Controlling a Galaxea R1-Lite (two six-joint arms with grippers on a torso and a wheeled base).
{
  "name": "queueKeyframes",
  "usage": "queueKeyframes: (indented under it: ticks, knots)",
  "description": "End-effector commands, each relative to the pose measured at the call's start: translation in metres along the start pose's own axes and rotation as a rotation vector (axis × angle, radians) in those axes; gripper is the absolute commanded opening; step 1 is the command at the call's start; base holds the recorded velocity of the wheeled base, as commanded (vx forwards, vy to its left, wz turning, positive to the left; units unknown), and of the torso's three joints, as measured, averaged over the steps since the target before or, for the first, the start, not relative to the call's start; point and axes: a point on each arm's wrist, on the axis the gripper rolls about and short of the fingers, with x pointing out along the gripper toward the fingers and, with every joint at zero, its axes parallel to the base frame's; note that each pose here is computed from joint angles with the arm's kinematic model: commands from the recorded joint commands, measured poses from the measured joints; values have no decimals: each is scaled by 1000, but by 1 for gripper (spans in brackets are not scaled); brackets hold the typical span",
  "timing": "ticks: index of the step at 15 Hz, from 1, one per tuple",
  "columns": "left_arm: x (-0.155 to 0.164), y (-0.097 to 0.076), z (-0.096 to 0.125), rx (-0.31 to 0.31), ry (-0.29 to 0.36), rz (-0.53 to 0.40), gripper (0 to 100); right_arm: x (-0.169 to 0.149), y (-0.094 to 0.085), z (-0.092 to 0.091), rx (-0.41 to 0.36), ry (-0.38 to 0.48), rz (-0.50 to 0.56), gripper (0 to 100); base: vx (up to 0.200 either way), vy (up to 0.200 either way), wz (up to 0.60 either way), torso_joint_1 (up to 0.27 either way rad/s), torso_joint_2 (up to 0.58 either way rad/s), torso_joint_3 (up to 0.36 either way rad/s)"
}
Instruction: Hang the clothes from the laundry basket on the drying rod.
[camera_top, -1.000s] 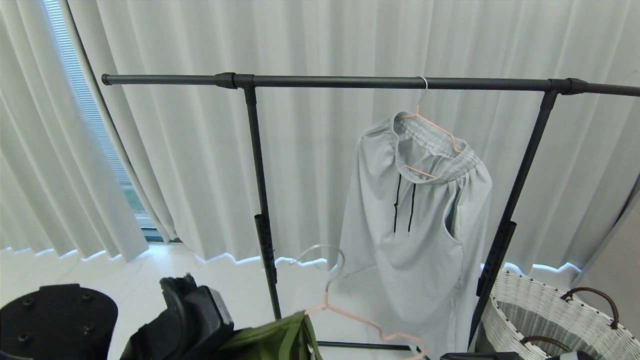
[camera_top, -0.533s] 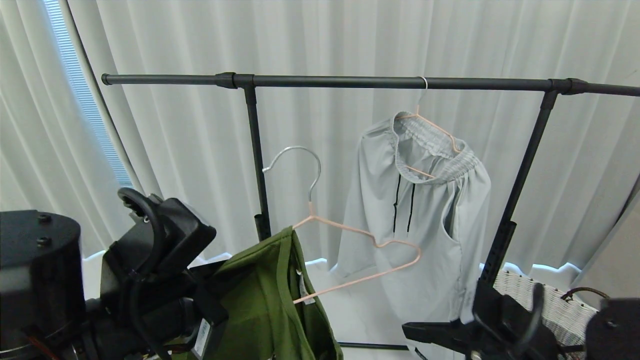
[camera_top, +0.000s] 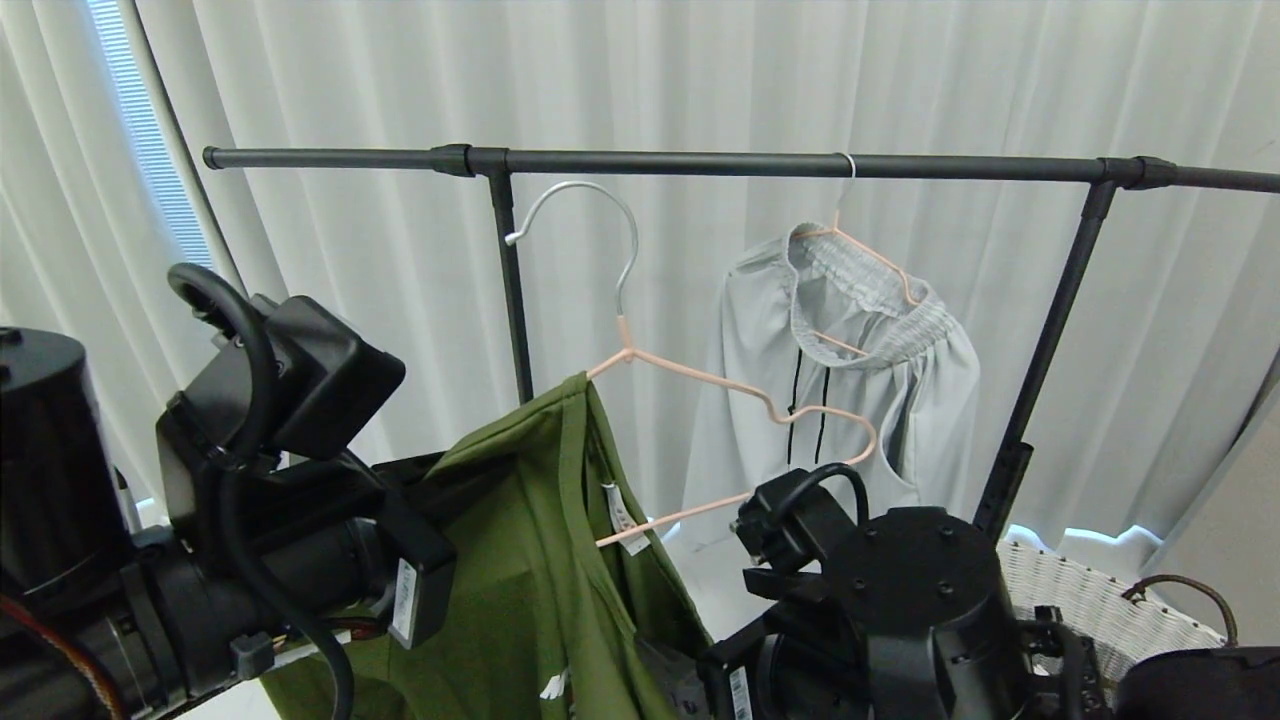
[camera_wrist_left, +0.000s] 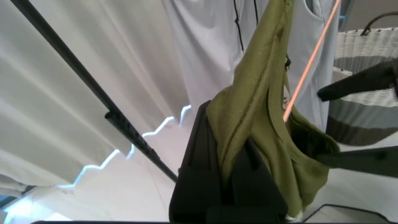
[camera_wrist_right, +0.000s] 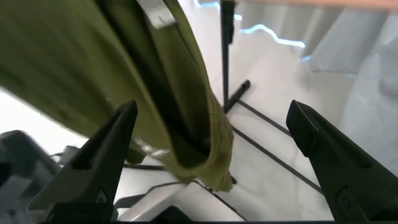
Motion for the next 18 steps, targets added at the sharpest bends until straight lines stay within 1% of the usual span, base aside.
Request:
queueKeyframes:
  ticks: [1,4,7,9,14,16,18]
  knots:
    - [-1,1,2,-2,-10,4,0,12,-7,-7,-1,29,-41,100,0,0,0,0,0,0]
    - [-1,1,2,-3,-13,4,0,13,-16,-4,11,19,-83,100,0,0,0,0,0,0]
    - [-1,1,2,-3,-15,5,0,10,-21,-12,1,46,-102,100,0,0,0,0,0,0]
    - [-1,1,3,-5,-27,6,0,9,-24,-17,-4,62,-108,100,0,0,0,0,0,0]
    - [-1,1,3,-5,-30,6,0,7,-29,-16,4,57,-126,100,0,0,0,0,0,0]
    - [-1,1,3,-4,-28,6,0,3,-44,-22,-2,83,-199,100,0,0,0,0,0,0]
    - [-2,-1,-5,0,-6,2,0,-8,-67,-24,-3,127,-286,100,0,0,0,0,0,0]
